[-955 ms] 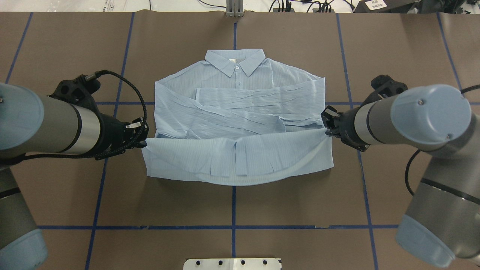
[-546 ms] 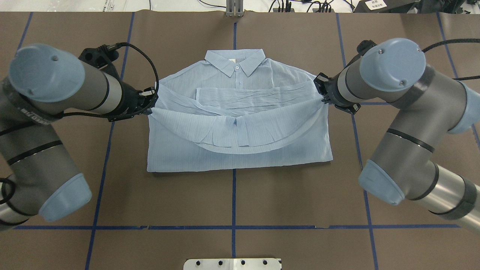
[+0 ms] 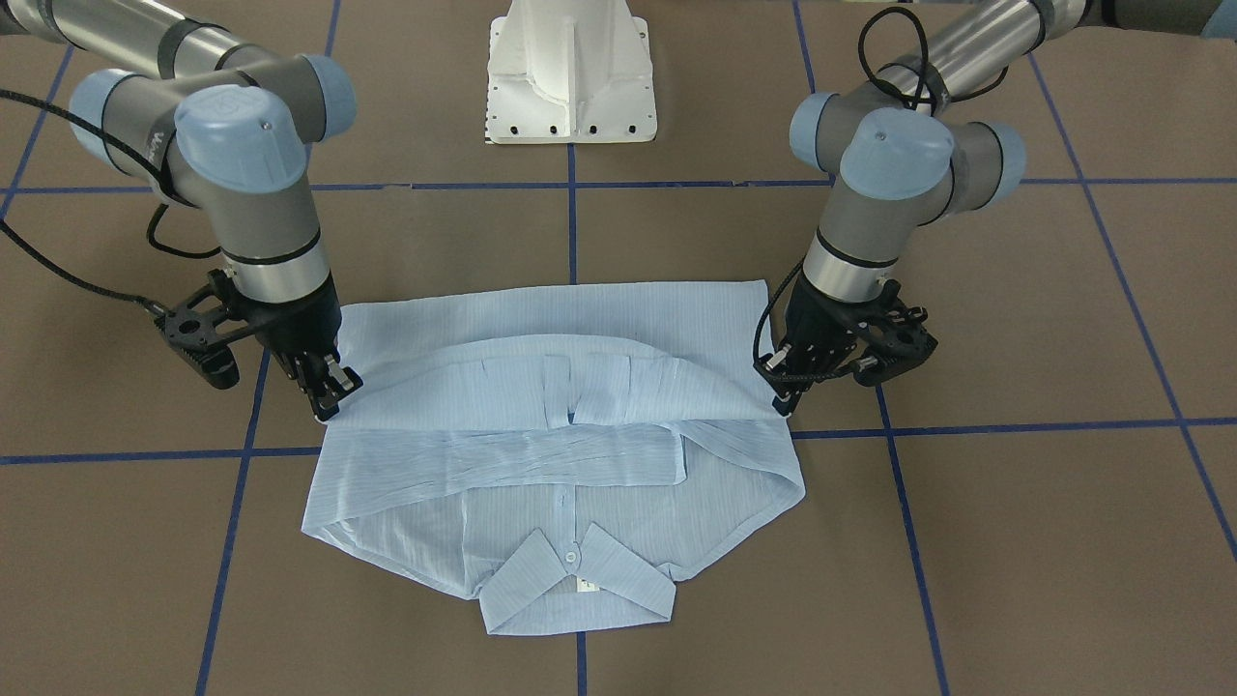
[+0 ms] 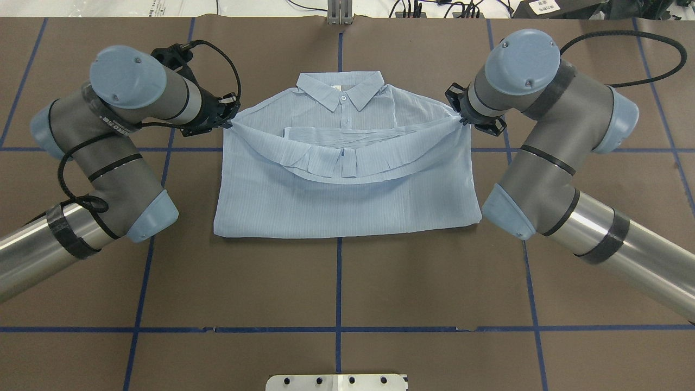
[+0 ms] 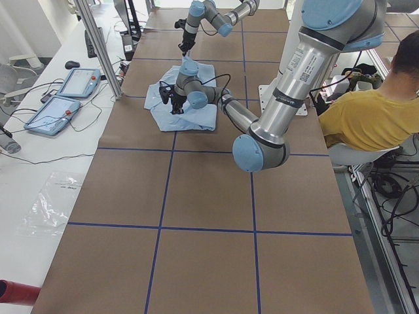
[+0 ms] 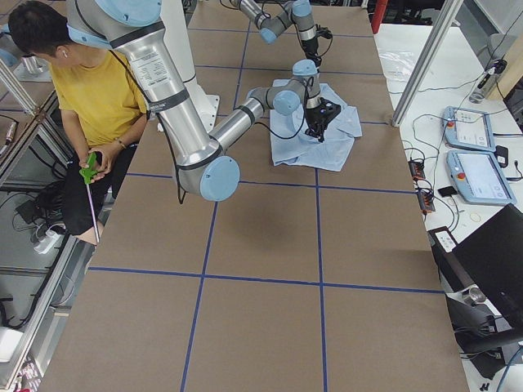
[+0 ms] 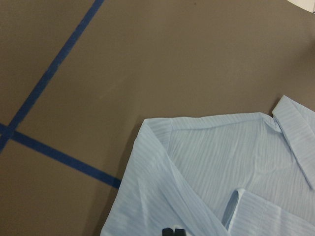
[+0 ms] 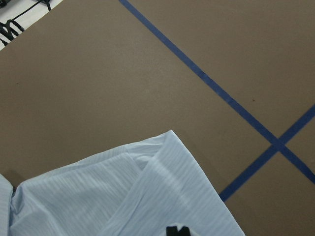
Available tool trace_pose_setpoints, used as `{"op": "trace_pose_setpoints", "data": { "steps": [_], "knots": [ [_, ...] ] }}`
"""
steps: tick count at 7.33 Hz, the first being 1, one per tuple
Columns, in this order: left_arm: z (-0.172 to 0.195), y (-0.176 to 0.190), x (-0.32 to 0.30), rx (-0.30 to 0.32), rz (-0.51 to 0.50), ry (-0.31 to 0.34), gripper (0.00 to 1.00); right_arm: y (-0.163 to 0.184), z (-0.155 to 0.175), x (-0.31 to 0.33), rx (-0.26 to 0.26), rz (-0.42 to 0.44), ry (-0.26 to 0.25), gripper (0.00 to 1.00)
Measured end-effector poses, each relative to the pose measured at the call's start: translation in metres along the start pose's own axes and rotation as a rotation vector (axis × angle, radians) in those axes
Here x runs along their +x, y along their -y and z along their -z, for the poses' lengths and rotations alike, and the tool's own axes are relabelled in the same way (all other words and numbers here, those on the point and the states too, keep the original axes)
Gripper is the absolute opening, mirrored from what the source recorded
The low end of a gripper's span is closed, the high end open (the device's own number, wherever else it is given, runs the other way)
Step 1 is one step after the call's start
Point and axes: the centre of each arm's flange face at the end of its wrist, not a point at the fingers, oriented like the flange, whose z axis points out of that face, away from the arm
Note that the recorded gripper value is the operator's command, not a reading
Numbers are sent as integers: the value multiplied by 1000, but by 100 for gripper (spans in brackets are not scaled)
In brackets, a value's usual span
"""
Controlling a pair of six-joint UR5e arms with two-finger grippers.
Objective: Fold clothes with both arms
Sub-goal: 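Lay the hem just below the collar and open both grippers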
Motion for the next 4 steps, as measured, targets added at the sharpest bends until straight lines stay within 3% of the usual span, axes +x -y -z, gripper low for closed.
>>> {"op": "trace_pose_setpoints", "data": {
  "steps": [4],
  "knots": [
    [-35,34,3,28,-22,-5,0,34,-47,-24,20,-19,-24,0]
  ]
}}
